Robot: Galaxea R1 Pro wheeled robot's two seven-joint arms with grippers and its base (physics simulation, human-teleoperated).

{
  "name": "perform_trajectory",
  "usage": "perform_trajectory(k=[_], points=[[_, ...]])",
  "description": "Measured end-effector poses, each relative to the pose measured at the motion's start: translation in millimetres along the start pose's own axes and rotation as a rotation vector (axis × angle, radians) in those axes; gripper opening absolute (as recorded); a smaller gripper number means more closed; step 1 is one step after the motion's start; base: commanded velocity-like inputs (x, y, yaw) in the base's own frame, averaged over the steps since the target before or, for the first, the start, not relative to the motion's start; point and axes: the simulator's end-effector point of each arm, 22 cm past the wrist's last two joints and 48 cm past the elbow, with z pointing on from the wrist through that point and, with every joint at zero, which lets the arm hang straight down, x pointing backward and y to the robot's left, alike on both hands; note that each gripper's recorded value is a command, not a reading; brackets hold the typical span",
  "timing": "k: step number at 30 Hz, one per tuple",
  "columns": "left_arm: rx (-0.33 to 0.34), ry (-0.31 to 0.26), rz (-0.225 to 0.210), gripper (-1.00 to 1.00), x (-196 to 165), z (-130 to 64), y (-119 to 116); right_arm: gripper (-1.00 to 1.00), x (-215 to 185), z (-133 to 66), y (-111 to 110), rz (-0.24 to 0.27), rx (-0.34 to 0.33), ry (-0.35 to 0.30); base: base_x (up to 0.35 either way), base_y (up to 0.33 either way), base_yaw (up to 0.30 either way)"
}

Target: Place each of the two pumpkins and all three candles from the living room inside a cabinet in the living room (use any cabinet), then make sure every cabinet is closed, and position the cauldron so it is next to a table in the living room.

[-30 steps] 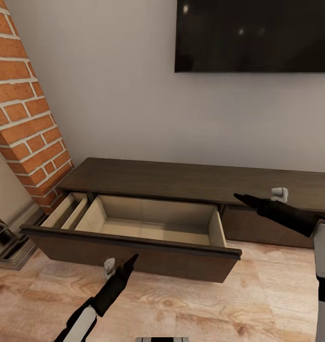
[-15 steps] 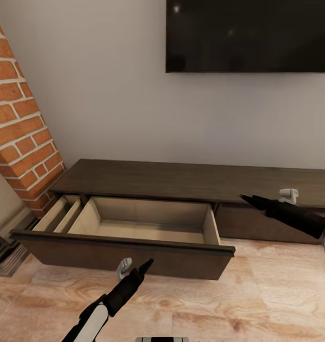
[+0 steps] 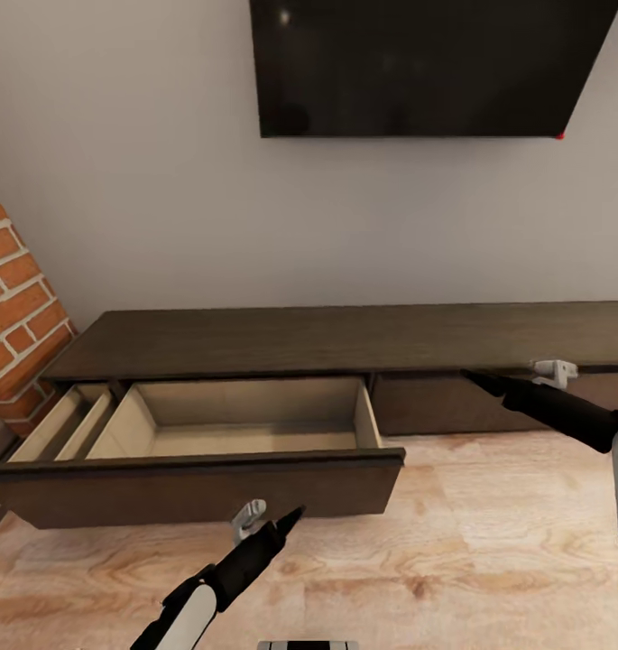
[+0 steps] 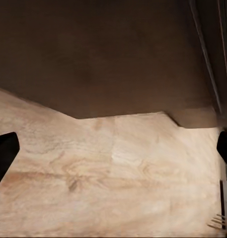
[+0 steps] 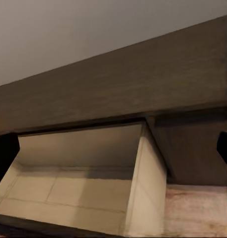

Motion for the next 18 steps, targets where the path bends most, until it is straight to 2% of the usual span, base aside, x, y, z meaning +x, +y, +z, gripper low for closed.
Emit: perform_trajectory(k=[1,2,4,5,6,8,13,16,18], points=[[-0.001,0.004,0.001,1.0,2,0.8,-1,1.0,0,-0.1,-1,-0.001,0.004,-0.001,-0.063,-0.011,-0.27],[0.01,0.055,0.064,1.0,22,5.0,-11,1.0,-2,0.0,-15,-0.008,0.069,-0.008,-0.05,-0.009,-0.27],[0.015,0.065,0.085,1.0,26,6.7,-16,1.0,-1,-0.1,-23,-0.007,0.109,-0.01,-0.033,-0.006,-0.271],[0.016,0.072,0.1,1.0,28,9.0,-22,1.0,0,0.8,-30,-0.011,0.149,-0.007,-0.004,-0.001,-0.275],[-0.032,0.154,0.13,1.0,53,16.2,-28,1.0,11,11.6,-35,-0.041,0.224,0.031,-0.003,-0.001,-0.275],[-0.06,0.179,0.134,1.0,60,17.7,-28,1.0,13,13.8,-36,-0.049,0.238,0.039,-0.002,0.0,-0.275],[-0.092,0.183,0.153,1.0,58,15.9,-32,1.0,2,8.0,-36,-0.063,0.268,0.018,-0.001,0.0,-0.275],[-0.094,0.179,0.163,1.0,56,15.1,-37,1.0,-2,5.4,-39,-0.063,0.318,0.008,0.0,0.0,-0.275],[-0.1,0.174,0.177,1.0,53,16.3,-41,1.0,-1,7.2,-42,-0.063,0.376,0.006,0.0,0.0,-0.275]])
